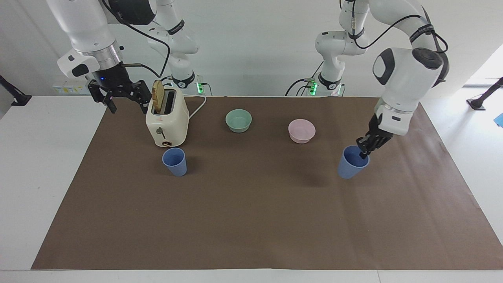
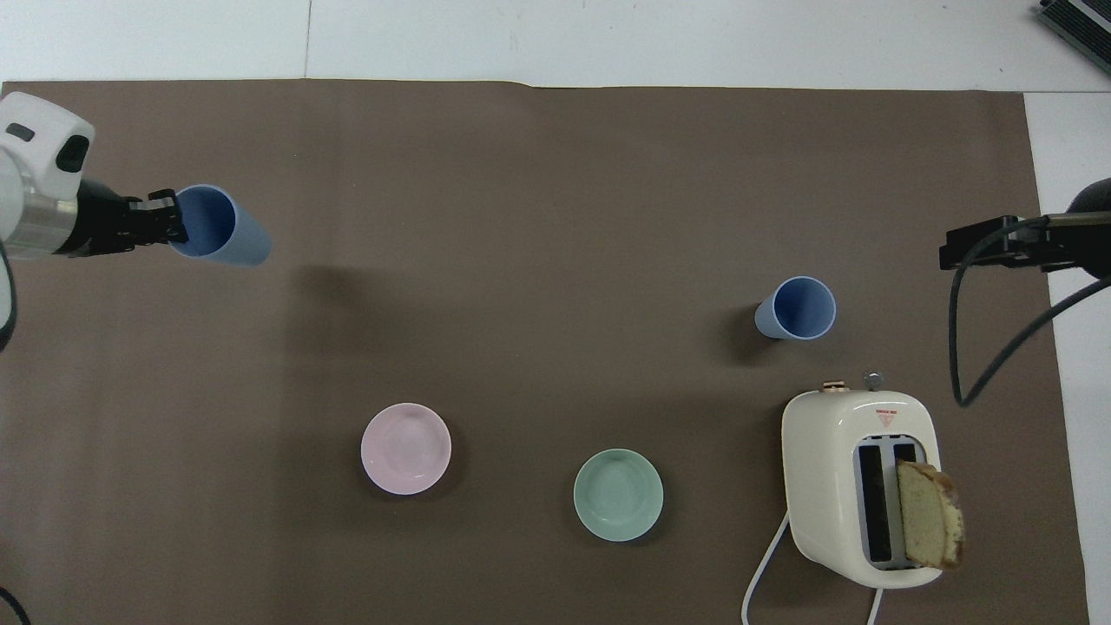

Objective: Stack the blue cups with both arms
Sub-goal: 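Carry the blue cup with the left gripper toward the table center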

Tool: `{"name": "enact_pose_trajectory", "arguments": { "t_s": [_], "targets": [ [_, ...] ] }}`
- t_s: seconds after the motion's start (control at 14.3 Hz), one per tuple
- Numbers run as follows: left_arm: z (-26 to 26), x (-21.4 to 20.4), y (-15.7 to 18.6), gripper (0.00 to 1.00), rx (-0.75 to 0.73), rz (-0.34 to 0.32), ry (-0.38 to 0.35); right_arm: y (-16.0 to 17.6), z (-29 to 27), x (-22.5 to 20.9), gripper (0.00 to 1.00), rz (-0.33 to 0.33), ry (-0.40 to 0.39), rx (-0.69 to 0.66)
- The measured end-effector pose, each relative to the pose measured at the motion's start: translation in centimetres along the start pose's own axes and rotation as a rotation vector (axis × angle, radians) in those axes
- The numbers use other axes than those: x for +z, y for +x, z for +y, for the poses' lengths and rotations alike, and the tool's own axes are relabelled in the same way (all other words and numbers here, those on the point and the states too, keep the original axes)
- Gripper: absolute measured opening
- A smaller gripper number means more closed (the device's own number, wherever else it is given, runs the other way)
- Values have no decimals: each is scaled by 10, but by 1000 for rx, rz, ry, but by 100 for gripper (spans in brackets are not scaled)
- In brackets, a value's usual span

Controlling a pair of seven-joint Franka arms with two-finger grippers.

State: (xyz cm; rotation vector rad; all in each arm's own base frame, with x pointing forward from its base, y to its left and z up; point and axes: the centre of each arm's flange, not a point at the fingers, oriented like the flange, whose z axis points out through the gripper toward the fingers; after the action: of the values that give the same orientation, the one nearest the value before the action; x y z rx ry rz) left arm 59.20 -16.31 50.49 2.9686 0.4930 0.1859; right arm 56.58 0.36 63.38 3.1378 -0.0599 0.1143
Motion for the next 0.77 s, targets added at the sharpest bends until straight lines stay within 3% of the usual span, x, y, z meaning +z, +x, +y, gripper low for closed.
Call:
{"name": "enact_pose_trajectory", "arguments": {
  "t_s": [0.42,0.77],
  "targets": [
    [107,47,-84,4,19,-56,5,0,0,0,100,0,0,0],
    [133,97,-100,4,51,-54,17,0,0,0,100,0,0,0]
  ]
}}
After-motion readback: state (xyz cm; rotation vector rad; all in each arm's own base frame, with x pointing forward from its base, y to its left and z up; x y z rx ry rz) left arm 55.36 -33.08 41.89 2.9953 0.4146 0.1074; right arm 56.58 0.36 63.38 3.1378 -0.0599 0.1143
